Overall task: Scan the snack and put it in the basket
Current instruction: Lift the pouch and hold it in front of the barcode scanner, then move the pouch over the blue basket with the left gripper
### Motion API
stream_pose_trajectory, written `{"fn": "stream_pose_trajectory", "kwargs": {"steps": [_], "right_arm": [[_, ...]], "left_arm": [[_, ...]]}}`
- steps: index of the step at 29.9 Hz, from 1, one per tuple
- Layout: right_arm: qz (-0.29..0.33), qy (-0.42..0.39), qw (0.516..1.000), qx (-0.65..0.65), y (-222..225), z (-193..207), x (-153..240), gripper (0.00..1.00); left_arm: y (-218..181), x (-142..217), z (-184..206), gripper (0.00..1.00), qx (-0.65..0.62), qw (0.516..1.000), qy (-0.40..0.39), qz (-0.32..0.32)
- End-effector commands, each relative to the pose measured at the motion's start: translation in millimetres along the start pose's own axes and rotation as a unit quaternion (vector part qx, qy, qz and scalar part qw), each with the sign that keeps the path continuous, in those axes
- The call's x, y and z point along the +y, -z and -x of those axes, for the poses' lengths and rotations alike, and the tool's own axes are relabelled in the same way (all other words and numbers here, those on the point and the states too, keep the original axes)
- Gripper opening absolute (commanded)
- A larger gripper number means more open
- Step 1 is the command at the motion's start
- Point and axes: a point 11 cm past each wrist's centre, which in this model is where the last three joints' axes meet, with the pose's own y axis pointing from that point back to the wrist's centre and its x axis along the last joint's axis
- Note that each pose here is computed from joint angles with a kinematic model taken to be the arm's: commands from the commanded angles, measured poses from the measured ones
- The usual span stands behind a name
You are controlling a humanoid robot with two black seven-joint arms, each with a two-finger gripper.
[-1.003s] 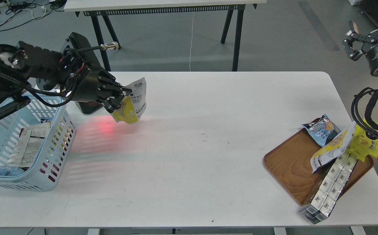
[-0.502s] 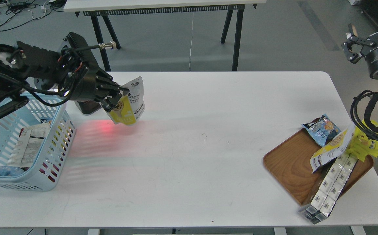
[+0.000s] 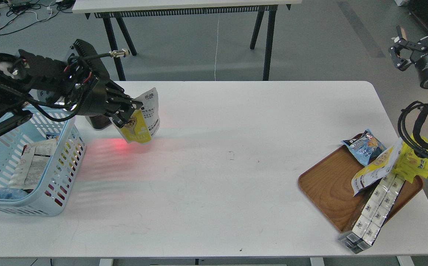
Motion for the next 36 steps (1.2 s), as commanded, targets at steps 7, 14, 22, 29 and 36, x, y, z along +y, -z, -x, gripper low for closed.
{"fn": "stream_pose_trajectory", "kwargs": {"steps": [7,14,22,29,36], "right_arm": [[0.001,0.001,1.000,-0.003,-2.3,1.5,-0.4,0.99],[0.000,0.001,1.000,-0.006,-3.8,2.8,-1.2,0.99],[-0.001,0.001,1.000,-0.005,-2.8,2.5,-1.3,0.99],[-0.001,0.001,1.000,-0.006,-3.5,2.9,-1.4,0.99],[-0.001,0.001,1.000,-0.006,-3.5,2.9,-1.4,0.99]], "left_arm": [[3.0,4.7,-3.6,0.00,0.002,1.000,-0.009,-0.003],[-2.4,4.1,-7.3,0.00,-0.003,1.000,-0.013,0.004],[2.8,10.0,-12.5,0.00,-0.002,1.000,-0.023,-0.004],[3.6,10.9,-13.0,0.00,-0.002,1.000,-0.024,-0.005],[8.1,28.9,-13.6,0.00,-0.007,0.999,-0.031,-0.015]]}}
